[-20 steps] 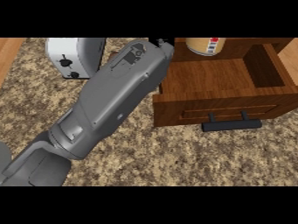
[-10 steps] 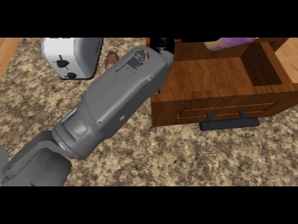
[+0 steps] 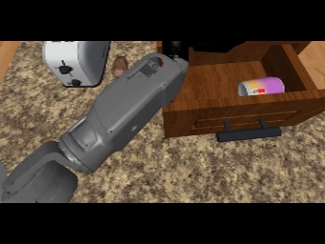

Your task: Pick up the can, place it into the drawer and close the drawer

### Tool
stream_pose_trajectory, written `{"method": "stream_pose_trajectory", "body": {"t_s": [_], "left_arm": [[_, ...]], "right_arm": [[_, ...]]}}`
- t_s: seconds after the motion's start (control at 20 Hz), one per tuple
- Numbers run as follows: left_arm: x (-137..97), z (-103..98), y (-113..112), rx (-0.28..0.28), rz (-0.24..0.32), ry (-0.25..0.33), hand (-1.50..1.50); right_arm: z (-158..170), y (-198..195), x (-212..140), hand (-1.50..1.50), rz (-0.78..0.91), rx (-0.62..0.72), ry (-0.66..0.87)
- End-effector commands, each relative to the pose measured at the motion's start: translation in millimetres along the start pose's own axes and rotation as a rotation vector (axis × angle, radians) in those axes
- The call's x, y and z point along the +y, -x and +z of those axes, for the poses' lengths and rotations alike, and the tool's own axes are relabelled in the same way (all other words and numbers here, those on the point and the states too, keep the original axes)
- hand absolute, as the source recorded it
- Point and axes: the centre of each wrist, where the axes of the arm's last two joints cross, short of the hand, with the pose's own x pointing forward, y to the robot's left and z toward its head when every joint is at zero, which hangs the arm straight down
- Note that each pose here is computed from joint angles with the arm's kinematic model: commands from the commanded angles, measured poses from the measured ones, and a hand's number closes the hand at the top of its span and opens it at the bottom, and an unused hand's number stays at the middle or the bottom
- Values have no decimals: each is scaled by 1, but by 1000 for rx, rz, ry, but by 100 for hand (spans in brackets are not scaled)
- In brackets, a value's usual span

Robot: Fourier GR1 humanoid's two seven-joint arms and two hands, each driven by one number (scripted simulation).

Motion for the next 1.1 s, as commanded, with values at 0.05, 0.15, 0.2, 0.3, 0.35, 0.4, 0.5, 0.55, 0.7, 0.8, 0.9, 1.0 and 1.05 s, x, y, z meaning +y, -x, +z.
{"method": "stream_pose_trajectory", "body": {"t_s": [0.05,0.15,0.2,0.3,0.35,0.4,0.5,0.55,0.7,0.8,0.9,1.0,1.05], "left_arm": [[2,2,8,-4,12,-21,-150],[3,-1,9,1,4,-23,-150],[-1,2,5,-21,8,-5,-150],[-5,5,2,-14,18,-35,-150],[-1,2,5,-7,31,-28,-150],[-1,-3,-5,-11,41,-14,-150],[-2,2,3,-24,48,-19,-150],[0,1,4,-38,36,-24,-150],[-6,6,-3,-62,83,2,-150],[-8,9,-2,-84,75,2,-150],[-9,3,-16,-87,99,3,-150],[-9,6,-11,-120,98,-18,-150],[-14,7,-19,-114,83,-18,-150]], "right_arm": [[-12,-7,-9,-150,17,-13,-19],[-1,7,-10,-150,3,-5,-10],[-7,-6,-3,-150,-1,-15,-13],[10,-5,1,-150,4,-18,0],[3,-4,5,-150,28,-52,0],[-13,-14,1,-150,108,-110,18],[-8,-30,2,-150,252,-156,-54],[1,-35,4,-150,312,-174,-68],[-13,-34,16,-150,308,-227,-122],[-24,-37,22,-150,347,-292,-115],[-22,-43,26,-150,387,-295,-132],[-35,-46,31,-150,470,-306,-175],[-39,-35,34,-150,476,-301,-166]]}}
